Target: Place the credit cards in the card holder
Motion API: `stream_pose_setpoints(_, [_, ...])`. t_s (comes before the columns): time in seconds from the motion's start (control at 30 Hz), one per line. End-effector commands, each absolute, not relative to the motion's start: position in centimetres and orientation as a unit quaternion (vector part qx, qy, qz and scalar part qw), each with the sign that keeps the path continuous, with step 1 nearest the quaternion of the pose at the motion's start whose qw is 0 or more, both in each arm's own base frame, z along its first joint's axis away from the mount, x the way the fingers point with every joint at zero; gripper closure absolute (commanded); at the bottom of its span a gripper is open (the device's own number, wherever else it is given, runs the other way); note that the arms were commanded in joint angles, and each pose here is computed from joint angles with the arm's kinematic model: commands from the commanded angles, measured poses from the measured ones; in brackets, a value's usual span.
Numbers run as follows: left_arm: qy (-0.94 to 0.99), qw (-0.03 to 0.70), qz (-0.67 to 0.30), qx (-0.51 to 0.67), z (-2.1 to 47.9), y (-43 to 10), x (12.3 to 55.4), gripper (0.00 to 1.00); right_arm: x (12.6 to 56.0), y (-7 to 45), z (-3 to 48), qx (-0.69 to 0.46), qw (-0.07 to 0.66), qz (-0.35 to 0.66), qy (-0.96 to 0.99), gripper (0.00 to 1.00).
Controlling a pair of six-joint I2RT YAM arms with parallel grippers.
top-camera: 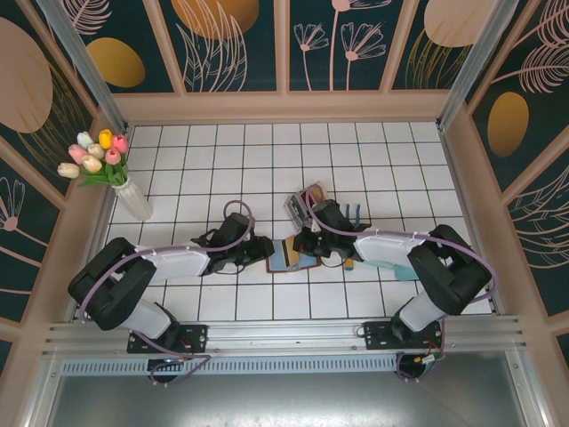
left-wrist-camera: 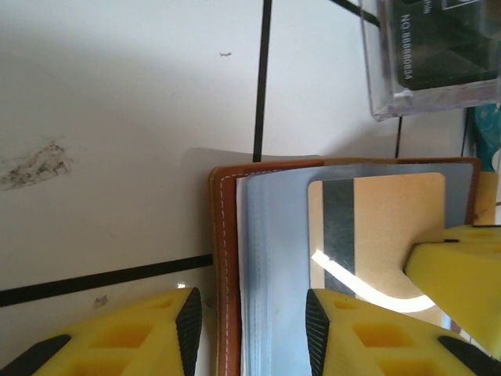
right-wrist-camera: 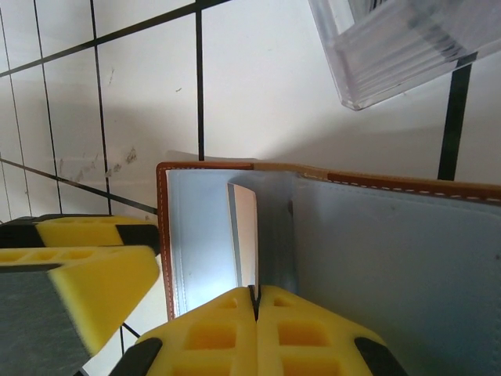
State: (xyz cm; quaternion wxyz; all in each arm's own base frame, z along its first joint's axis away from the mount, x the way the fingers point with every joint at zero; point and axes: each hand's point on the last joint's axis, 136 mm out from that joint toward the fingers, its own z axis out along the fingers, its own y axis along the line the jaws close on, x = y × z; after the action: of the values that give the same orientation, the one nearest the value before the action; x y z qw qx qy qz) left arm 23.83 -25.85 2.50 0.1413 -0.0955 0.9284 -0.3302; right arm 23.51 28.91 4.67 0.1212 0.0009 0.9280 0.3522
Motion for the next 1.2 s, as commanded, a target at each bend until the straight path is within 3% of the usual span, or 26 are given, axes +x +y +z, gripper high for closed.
stream_pose_setpoints(0.0, [0.936,0.132,-0.314,-0.083,1.9,-26.2,24.1,0.64,23.1,28.2,4.7,0.007,0.123,0.349,0.929,1.0])
stream_pose_setpoints(0.27, [0.953,0.113,-0.269,-0.081,0.0,-25.2,23.7,0.78,24.2,26.1,7.3,0.024,0.158,0.363,0.918,1.0])
stream_pose_setpoints(1.17, [0.95,0.11,-0.278,-0.087,-0.1,-25.3,23.5,0.81,22.1,27.9,2.4,0.025,0.094,0.39,0.916,1.0])
